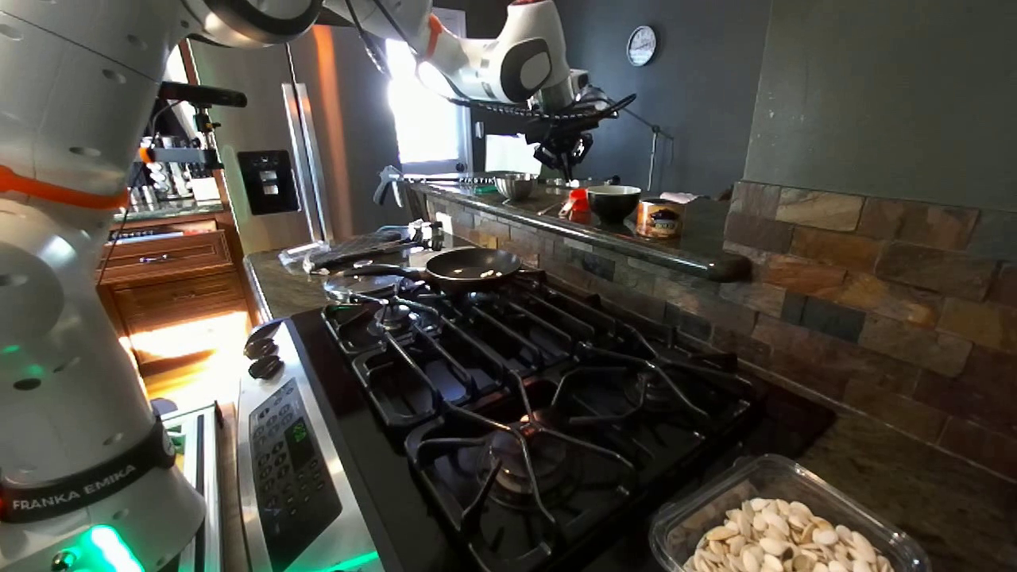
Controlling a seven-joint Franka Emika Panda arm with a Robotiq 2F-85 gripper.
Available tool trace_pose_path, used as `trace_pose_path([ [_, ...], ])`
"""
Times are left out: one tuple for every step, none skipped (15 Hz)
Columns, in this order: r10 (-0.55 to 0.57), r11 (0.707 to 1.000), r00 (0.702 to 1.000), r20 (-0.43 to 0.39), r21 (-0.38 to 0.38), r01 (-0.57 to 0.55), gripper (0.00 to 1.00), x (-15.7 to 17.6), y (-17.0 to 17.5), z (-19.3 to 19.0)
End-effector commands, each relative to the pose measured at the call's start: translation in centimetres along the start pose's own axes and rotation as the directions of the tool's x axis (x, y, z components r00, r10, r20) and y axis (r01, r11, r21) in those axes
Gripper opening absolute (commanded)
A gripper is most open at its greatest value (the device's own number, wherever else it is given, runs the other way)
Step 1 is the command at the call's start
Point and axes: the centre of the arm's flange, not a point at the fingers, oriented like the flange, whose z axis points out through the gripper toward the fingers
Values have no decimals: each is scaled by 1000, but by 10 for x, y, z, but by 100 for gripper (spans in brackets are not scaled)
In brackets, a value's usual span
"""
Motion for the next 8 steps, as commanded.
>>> trace_pose_path([
  [-39,999,999,17,-15,40,1,15,6,17],
  [-49,998,999,8,-24,50,1,16,5,20],
  [-56,998,998,4,-27,56,1,17,4,22],
  [-61,998,998,-3,-30,61,1,18,3,25],
  [-62,998,998,-14,-30,62,1,19,2,27],
  [-62,998,998,-21,-28,61,1,19,2,29],
  [-63,998,998,-28,-31,62,1,20,1,32],
  [-65,997,997,-35,-42,64,1,21,1,34],
])
